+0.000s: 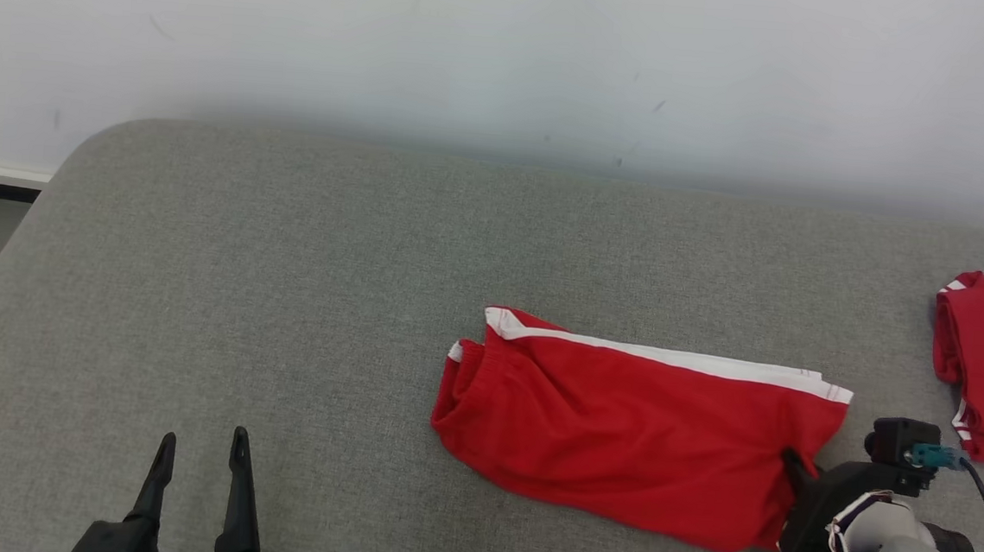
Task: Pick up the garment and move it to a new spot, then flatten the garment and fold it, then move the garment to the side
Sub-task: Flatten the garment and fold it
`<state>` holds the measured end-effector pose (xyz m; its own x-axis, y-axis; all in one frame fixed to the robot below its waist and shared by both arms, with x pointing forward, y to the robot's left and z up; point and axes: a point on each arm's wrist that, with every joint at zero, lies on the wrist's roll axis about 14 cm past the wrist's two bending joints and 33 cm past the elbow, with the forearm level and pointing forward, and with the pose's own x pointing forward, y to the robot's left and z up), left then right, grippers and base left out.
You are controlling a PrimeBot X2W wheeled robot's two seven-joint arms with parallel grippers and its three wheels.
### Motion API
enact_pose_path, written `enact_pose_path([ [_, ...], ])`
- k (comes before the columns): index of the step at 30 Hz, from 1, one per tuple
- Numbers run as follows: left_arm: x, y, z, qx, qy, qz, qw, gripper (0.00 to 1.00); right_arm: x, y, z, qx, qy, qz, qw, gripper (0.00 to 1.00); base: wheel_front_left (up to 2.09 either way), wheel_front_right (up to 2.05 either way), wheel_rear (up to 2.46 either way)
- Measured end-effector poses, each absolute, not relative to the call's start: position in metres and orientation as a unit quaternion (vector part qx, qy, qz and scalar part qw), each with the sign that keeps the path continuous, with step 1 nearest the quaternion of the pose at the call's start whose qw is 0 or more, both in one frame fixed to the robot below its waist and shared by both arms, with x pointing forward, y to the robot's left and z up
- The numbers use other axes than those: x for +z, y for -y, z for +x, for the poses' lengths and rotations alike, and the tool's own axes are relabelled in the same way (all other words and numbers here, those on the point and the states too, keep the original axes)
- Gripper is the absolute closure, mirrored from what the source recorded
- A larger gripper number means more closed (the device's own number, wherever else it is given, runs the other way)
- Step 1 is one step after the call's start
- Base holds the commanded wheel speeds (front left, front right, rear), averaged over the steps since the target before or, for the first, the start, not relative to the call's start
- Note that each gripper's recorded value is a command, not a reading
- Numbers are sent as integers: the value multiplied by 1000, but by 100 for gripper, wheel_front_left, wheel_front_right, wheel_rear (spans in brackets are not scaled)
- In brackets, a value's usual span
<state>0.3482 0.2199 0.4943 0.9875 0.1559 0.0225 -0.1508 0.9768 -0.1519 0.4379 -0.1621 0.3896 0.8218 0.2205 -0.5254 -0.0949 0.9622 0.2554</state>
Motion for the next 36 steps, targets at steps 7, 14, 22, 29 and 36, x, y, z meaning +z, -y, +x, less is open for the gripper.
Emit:
enact_pose_path([
  [7, 498, -215, 347, 75, 24, -79, 994, 0, 399, 210, 435, 42, -273, 82, 957, 100, 0, 0, 0],
  [14, 497, -207, 349, 63, 23, -82, 994, 0, 415, 214, 439, 53, -250, 64, 965, 100, 0, 0, 0],
  [22, 500, -202, 347, 53, 27, -86, 995, 0, 456, 152, 450, 146, -204, 67, 966, 100, 0, 0, 0],
  [29, 498, -199, 343, 52, 25, -92, 994, 0, 474, 91, 447, 219, -216, 98, 946, 100, 0, 0, 0],
  [36, 491, -197, 336, 54, 14, -104, 993, 0, 479, 32, 444, 265, -251, 132, 922, 100, 0, 0, 0],
])
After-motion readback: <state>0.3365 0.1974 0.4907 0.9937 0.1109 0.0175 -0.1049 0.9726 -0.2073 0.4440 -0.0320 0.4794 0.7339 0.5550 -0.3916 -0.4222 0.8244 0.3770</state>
